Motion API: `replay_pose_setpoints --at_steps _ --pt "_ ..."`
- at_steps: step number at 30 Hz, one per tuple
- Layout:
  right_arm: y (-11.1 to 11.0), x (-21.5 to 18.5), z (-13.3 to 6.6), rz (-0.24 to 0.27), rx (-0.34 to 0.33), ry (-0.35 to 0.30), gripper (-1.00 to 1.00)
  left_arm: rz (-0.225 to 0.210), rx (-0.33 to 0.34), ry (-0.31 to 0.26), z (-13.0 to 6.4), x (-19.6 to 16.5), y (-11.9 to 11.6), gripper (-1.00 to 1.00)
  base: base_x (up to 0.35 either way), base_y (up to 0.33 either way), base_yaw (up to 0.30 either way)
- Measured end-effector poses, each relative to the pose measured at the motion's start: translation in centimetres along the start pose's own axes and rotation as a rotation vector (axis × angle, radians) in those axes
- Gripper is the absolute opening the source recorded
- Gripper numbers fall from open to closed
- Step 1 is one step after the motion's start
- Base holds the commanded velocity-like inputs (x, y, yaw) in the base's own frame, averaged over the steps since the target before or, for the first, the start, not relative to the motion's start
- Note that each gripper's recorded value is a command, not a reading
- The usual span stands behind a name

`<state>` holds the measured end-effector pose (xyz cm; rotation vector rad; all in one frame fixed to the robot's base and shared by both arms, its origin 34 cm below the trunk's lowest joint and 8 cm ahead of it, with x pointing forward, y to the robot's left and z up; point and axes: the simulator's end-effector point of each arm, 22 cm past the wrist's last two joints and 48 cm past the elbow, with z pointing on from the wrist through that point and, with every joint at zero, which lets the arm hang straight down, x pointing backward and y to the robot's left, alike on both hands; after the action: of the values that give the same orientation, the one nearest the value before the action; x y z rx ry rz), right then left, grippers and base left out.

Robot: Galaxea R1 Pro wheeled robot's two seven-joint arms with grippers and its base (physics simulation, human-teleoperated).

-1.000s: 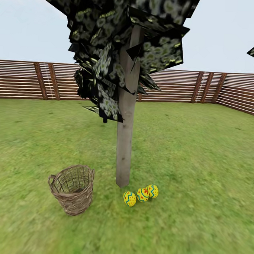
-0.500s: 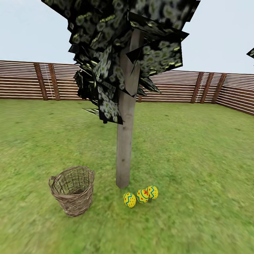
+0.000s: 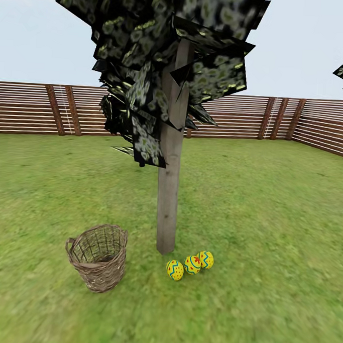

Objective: Take the three Easter eggs out of the wicker basket on the lawn in the garden, then place them on the lawn next to a single tree (choose any tree) so that all three eggs are next to the same tree and none are left in the basket.

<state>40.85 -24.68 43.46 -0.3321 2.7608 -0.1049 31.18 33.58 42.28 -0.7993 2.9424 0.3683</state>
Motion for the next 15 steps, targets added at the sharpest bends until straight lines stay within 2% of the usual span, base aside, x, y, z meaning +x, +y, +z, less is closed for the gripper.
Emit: replay_pose_setpoints --at_steps 15 --pt "0.0 0.0 0.0 0.000 0.000 0.000 1.00 0.000 -0.019 -0.007 0.2 -0.6 1.4 1.00 0.000 0.000 0.000"
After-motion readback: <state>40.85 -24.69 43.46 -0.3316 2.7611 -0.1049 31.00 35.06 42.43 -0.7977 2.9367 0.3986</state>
